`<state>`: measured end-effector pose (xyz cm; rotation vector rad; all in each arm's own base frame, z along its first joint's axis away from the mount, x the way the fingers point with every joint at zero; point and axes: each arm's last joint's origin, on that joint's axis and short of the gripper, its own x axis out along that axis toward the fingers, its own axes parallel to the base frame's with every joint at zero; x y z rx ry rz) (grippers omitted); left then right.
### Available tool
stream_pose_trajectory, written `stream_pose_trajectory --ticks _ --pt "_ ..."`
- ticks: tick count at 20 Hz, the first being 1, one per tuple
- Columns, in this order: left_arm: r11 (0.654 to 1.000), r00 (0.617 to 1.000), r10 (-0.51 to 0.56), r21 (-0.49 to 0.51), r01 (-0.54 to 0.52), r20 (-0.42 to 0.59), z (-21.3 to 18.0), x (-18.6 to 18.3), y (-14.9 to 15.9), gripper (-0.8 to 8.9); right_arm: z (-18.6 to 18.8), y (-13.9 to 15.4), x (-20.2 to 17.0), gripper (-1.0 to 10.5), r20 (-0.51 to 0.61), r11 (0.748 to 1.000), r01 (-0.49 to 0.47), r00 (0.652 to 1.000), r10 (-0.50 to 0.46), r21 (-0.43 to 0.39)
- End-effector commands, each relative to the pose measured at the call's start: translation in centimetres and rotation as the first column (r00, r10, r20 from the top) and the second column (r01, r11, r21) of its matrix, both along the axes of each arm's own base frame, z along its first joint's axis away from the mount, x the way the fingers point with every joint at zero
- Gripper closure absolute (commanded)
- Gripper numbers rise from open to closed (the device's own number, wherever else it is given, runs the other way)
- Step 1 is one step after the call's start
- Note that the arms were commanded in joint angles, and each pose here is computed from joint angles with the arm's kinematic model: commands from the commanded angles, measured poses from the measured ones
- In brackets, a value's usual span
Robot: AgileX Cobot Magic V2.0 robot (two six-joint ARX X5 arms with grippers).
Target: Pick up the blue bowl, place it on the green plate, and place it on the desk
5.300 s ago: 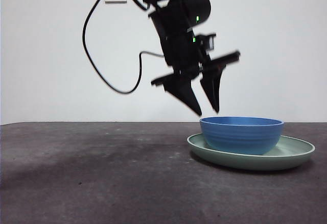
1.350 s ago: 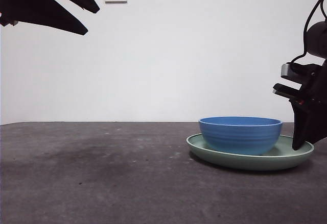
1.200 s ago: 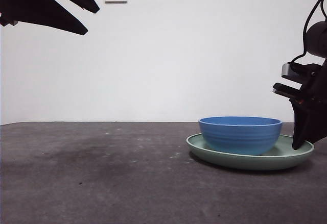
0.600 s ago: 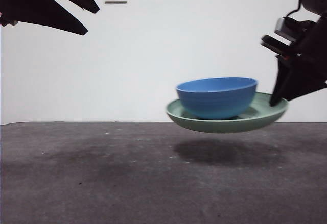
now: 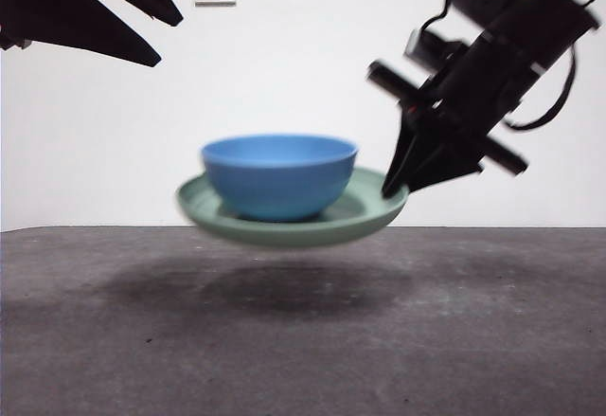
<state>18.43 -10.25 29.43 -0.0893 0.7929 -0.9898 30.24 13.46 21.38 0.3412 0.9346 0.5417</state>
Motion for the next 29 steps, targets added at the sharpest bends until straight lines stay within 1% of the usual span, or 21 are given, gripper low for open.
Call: stream_pose_trajectory --ticks 1,4,8,14,15,17,20,24,27,29 --pt "1.0 1.0 -0.016 -0.001 0.016 0.012 0.3 0.1 -0.2 6.23 -1.3 1.0 0.8 9.4 -0.026 0.999 0.024 0.999 -0.023 0.027" --pt "1.0 1.0 -0.016 0.003 0.016 0.003 0.2 0.0 -0.1 6.22 -3.2 1.4 1.7 9.4 -0.057 0.999 0.04 0.998 -0.038 0.032" --pt "1.0 1.0 -0.016 0.002 0.016 0.003 0.2 0.0 -0.2 6.22 -5.3 1.5 2.2 9.4 -0.107 0.999 0.043 0.993 -0.042 0.007" --pt "1.0 1.0 -0.016 0.002 0.016 0.003 0.2 0.0 -0.2 6.22 -5.8 1.5 2.2 9.3 -0.124 0.999 0.042 0.991 -0.042 -0.001" --pt "1.0 1.0 -0.016 0.002 0.016 0.003 0.2 0.0 -0.2 6.22 -5.8 1.5 2.2 9.1 -0.129 0.999 0.042 0.991 -0.043 -0.004" --pt "1.0 1.0 -0.016 0.002 0.016 0.003 0.2 0.0 -0.1 6.22 -5.9 1.5 2.1 8.1 -0.14 0.999 0.042 0.989 -0.043 -0.009" --pt "1.0 1.0 -0.016 0.002 0.016 0.003 0.2 0.0 -0.2 6.22 -5.9 1.4 2.0 7.9 -0.147 0.999 0.042 0.988 -0.044 -0.012" --pt "1.0 1.0 -0.016 0.002 0.016 0.004 0.2 0.0 -0.1 6.22 -4.9 1.3 1.8 7.8 -0.129 0.999 0.045 0.991 -0.045 -0.007" --pt "1.0 1.0 -0.016 0.002 0.016 0.004 0.2 0.0 -0.1 6.22 -2.6 0.6 1.0 7.8 -0.076 0.998 0.055 0.995 -0.057 -0.036" --pt "1.0 1.0 -0.016 0.002 0.016 0.004 0.2 0.0 -0.1 6.22 -0.6 0.0 0.2 7.8 -0.031 0.998 0.037 0.999 -0.038 -0.043"
